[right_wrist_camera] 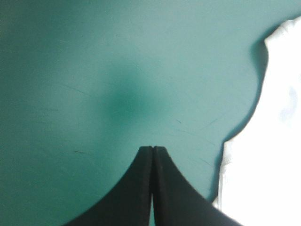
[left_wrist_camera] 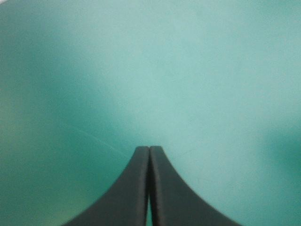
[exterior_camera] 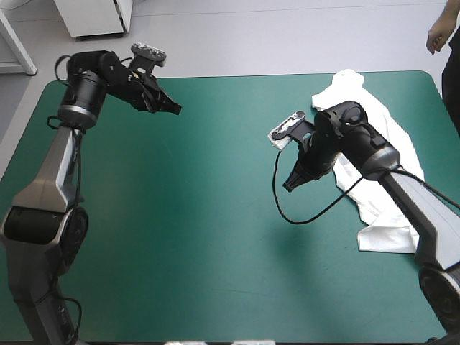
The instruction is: Fold the cloth
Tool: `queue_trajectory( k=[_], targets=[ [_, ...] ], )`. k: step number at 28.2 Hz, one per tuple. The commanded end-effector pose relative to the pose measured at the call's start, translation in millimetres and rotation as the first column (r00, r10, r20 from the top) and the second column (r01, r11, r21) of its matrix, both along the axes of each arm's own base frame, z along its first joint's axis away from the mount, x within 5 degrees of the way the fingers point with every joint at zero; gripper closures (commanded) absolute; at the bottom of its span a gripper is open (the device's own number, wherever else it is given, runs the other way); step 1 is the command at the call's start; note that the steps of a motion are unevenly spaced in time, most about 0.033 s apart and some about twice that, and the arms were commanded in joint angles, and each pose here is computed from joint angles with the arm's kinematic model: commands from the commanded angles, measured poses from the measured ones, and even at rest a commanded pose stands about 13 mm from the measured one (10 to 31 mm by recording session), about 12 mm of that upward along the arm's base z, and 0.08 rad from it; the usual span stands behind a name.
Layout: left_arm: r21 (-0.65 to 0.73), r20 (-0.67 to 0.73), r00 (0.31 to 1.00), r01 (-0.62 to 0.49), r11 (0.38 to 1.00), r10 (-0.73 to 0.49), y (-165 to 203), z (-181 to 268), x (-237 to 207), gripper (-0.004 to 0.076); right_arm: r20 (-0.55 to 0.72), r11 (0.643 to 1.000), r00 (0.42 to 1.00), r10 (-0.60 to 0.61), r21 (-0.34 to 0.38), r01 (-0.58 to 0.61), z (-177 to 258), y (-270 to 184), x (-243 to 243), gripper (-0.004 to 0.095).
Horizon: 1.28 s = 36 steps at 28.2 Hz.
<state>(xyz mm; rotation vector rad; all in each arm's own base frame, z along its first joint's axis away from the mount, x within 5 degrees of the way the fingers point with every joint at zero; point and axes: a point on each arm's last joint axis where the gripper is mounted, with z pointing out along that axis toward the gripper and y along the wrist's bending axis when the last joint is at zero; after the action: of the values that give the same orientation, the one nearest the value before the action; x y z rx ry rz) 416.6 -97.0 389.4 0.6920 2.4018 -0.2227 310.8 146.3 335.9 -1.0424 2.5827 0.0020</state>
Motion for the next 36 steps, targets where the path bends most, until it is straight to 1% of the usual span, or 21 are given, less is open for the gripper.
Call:
queue_trajectory(
  k=[1,5,9,11,13,16,19,21,23,24,26,28,29,31,32,33,35,36],
  targets=[
    [-0.043,0.181,0.983,0.000,0.999,0.007,7,66,-41,0.0733,0.120,0.999,0.993,-0.025,0.040,0.020,45,-14,-23,0.0925],
    [-0.029,0.209,0.978,-0.001,1.000,0.007,12,86,-65,0.0733,0.191,0.995,0.977,-0.095,0.003,0.096,61,-31,-39,0.0925],
    [-0.028,0.216,0.976,0.002,1.000,0.005,17,94,-88,0.0732,0.253,0.980,0.955,-0.157,-0.083,0.183,65,-55,-61,0.0924],
    [-0.029,0.216,0.976,0.001,1.000,0.005,18,96,-97,0.0732,0.270,0.972,0.946,-0.180,-0.098,0.214,63,-64,-72,0.0918],
    [-0.031,0.222,0.975,0.000,1.000,0.007,20,97,-105,0.0723,0.275,0.970,0.944,-0.183,-0.103,0.218,62,-70,-84,0.0894],
    [-0.031,0.229,0.974,0.001,1.000,0.006,22,101,-116,0.0670,0.297,0.968,0.932,-0.209,-0.072,0.240,67,-77,-97,0.0812],
    [-0.038,0.239,0.971,0.004,0.999,0.005,23,106,-124,0.0585,0.322,0.956,0.907,-0.272,-0.020,0.294,75,-81,-106,0.0668],
    [-0.039,0.246,0.969,0.005,0.999,0.005,24,108,-128,0.0516,0.329,0.941,0.889,-0.318,-0.003,0.337,76,-85,-106,0.0570],
    [-0.053,0.251,0.968,0.013,0.999,0.001,23,111,-131,0.0458,0.331,0.928,0.877,-0.348,-0.011,0.372,75,-93,-102,0.0475],
    [-0.061,0.253,0.967,0.017,0.998,-0.001,22,112,-132,0.0439,0.324,0.920,0.873,-0.366,-0.019,0.392,73,-96,-98,0.0445],
    [-0.066,0.254,0.967,0.020,0.998,-0.003,22,113,-133,0.0423,0.313,0.889,0.852,-0.421,-0.043,0.455,67,-109,-88,0.0402],
    [-0.066,0.254,0.967,0.020,0.998,-0.003,22,113,-133,0.0423,0.308,0.865,0.828,-0.468,-0.030,0.500,62,-118,-77,0.0401],
    [-0.066,0.254,0.967,0.020,0.998,-0.003,22,113,-133,0.0423,0.309,0.859,0.820,-0.482,-0.018,0.512,60,-121,-72,0.0400],
    [-0.067,0.256,0.967,0.020,0.998,-0.002,22,113,-133,0.0423,0.330,0.863,0.813,-0.480,0.011,0.505,55,-121,-58,0.0401],
    [-0.067,0.256,0.967,0.020,0.998,-0.002,22,113,-133,0.0423,0.328,0.862,0.813,-0.481,0.009,0.507,52,-122,-53,0.0401],
    [-0.067,0.254,0.967,0.019,0.998,-0.001,22,111,-132,0.0423,0.305,0.862,0.825,-0.476,-0.022,0.506,42,-121,-41,0.0400],
    [-0.066,0.247,0.969,0.018,0.998,-0.001,22,109,-131,0.0423,0.226,0.849,0.836,-0.499,-0.068,0.525,13,-123,-8,0.0400],
    [-0.066,0.247,0.969,0.018,0.998,-0.001,22,109,-131,0.0423,0.217,0.844,0.834,-0.506,-0.072,0.531,8,-125,1,0.0400]
  ],
)
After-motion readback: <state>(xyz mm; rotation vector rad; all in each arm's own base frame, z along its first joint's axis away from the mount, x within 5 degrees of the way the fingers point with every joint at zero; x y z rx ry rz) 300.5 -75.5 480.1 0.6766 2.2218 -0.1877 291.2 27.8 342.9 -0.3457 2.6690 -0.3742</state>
